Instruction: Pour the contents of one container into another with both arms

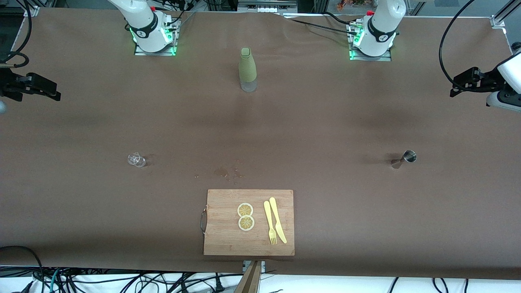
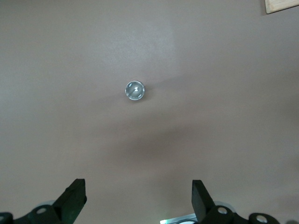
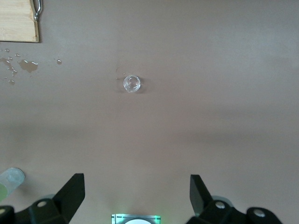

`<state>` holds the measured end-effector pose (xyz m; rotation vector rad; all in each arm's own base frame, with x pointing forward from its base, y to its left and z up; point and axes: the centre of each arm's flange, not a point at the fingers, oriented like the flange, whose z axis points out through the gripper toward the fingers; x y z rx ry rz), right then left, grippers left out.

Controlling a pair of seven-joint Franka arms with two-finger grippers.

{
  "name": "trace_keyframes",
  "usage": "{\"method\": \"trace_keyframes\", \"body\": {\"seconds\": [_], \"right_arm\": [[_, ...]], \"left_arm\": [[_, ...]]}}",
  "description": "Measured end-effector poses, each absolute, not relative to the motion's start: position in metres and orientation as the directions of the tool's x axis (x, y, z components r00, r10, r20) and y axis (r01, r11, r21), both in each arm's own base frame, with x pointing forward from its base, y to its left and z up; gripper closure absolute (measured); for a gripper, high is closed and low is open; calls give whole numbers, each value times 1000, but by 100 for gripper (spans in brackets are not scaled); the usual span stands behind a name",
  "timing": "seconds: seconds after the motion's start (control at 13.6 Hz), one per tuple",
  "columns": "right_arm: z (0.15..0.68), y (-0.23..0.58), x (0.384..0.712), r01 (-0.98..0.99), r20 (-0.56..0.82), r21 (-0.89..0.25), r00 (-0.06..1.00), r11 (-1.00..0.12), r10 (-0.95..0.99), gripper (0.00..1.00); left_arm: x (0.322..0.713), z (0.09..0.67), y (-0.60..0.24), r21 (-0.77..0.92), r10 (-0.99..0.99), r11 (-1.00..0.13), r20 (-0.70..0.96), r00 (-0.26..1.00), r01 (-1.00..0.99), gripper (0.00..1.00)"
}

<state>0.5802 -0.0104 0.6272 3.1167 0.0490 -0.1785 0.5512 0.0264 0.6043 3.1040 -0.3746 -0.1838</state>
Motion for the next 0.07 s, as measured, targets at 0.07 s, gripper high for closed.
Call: {"method": "trace_keyframes", "body": {"seconds": [0.07], "right_arm": [[626,-11,581,31,-116,18,993,-999,29,0]], "left_arm": [[551,604,28,24,-234,-972,-115,965,-233,0]]}}
